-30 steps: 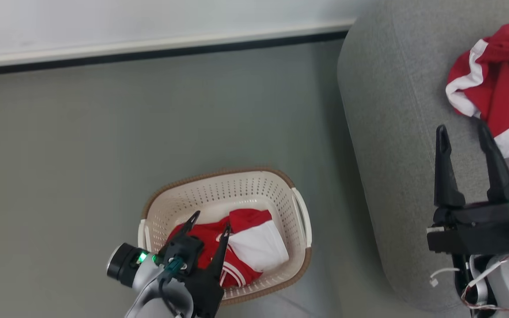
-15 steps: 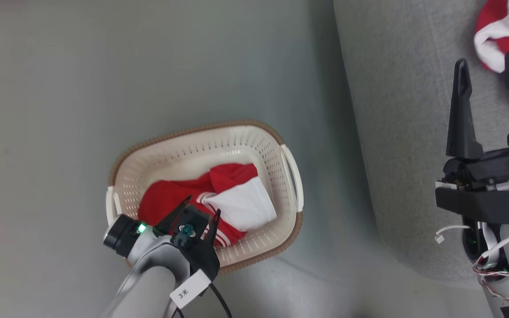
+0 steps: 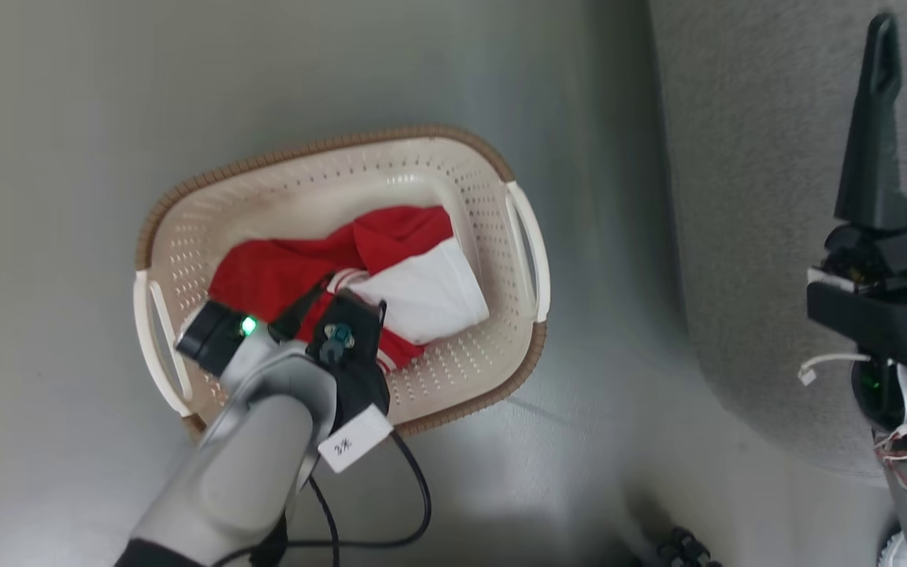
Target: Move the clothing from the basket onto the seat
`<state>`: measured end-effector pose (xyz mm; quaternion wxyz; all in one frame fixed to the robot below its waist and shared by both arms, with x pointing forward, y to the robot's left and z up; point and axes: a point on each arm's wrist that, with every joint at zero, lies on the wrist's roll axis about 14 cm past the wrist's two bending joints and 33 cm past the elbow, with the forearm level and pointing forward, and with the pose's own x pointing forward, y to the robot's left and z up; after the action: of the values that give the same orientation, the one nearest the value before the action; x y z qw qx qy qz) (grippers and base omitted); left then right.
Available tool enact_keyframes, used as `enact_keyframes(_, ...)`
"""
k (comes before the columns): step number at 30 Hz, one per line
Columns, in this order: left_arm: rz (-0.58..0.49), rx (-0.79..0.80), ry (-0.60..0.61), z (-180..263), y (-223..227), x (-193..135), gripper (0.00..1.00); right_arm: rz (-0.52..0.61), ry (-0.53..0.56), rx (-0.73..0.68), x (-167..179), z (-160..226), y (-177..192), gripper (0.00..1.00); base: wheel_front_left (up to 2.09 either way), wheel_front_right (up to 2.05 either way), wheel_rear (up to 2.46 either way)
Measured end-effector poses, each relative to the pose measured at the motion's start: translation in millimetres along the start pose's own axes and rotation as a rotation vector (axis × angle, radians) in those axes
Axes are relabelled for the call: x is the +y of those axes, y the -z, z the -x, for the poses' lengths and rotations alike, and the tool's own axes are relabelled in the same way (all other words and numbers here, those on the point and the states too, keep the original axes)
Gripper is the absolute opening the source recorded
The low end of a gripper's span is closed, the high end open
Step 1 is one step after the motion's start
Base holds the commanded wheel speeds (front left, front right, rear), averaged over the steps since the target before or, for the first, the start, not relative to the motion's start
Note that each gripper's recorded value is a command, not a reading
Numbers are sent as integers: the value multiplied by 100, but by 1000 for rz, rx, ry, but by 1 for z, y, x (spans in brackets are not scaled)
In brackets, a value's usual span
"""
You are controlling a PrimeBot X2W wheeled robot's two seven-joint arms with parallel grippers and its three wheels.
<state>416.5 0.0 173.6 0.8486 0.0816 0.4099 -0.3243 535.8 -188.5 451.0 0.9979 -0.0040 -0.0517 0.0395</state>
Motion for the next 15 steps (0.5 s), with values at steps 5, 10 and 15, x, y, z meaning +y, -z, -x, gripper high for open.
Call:
enact_keyframes(5, -4, 14, 13, -23, 6, 5, 100, 9, -19, -10, 4, -14, 15, 100, 0, 0, 0)
enact_keyframes(10, 0, 62, 33, -40, 28, 5, 100, 17, -32, 16, 7, -21, 41, 100, 0, 0, 0)
enact_keyframes(15, 7, 99, 45, -50, 47, 4, 100, 20, -38, 55, 8, -22, 64, 100, 0, 0, 0)
